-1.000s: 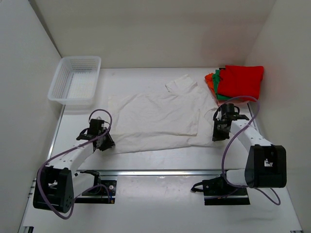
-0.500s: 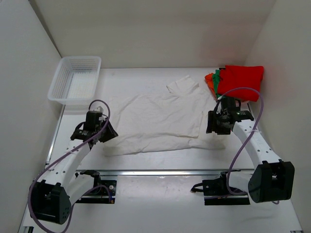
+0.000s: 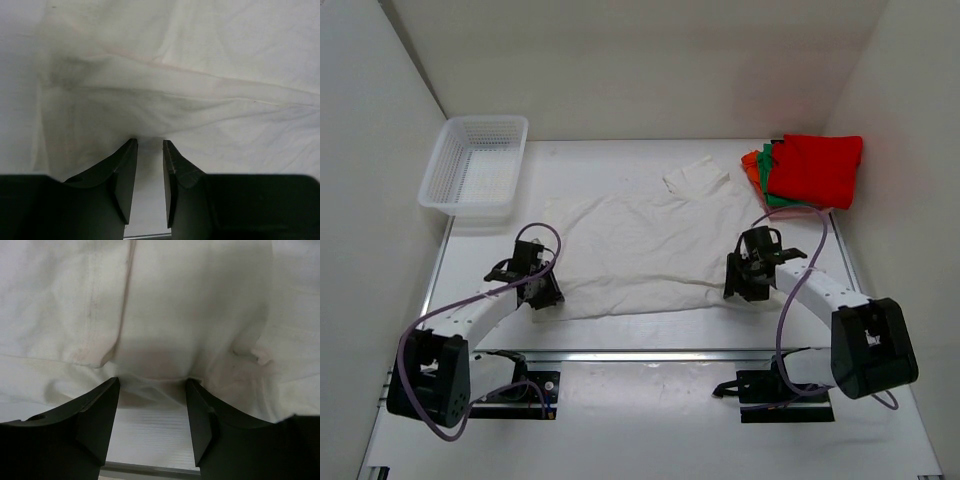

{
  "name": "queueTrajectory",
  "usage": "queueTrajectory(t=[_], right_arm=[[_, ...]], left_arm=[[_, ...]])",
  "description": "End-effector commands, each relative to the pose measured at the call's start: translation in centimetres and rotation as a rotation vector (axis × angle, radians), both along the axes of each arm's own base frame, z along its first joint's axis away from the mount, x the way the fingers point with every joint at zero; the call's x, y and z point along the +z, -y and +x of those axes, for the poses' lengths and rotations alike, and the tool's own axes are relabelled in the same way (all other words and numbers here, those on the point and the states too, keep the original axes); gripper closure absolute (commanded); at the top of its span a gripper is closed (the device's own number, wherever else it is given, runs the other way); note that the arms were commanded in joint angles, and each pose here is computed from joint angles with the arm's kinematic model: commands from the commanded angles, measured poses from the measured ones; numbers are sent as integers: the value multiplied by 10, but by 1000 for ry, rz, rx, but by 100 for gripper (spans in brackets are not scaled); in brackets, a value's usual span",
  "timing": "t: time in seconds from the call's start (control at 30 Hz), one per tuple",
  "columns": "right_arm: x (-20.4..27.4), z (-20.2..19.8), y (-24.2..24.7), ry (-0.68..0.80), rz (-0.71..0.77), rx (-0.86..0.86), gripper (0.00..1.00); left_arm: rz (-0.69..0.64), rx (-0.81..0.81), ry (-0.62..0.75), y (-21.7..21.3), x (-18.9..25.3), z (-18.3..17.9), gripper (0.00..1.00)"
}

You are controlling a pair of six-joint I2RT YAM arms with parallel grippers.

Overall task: Fold and stack the t-shirts
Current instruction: Fold the flattened tshirt in 1/3 of the way, then grap the side of the flattened tshirt furthest away from the robot with both arms

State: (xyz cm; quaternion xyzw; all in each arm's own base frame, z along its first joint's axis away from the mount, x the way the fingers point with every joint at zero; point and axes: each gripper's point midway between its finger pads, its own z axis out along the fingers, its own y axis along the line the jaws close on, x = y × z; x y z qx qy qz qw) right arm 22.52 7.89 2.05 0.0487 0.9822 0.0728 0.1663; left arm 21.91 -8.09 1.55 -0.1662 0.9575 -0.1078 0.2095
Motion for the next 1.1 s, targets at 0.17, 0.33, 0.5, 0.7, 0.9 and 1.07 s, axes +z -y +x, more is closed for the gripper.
queueTrajectory(t=[0.17,0.33,0.5,0.7,0.9,1.07], right_arm=[[2,-52,-2,-65,86,-39,47],[50,-31,-7,22,99,-8,45],[133,33,-12,213,89,36,40],[176,152,-9,404,24,77,25],[176,255,-14,510,-32,108,20],[160,323,-16,576,-58,136,15]], left_arm=[[39,-1,-62,-4,-10,-29,63],[-61,-1,66,8,37,-12,63],[-95,-7,225,6,118,45,57],[-38,-10,269,7,137,138,56],[7,71,289,-20,111,204,54],[82,125,308,-48,89,244,53]])
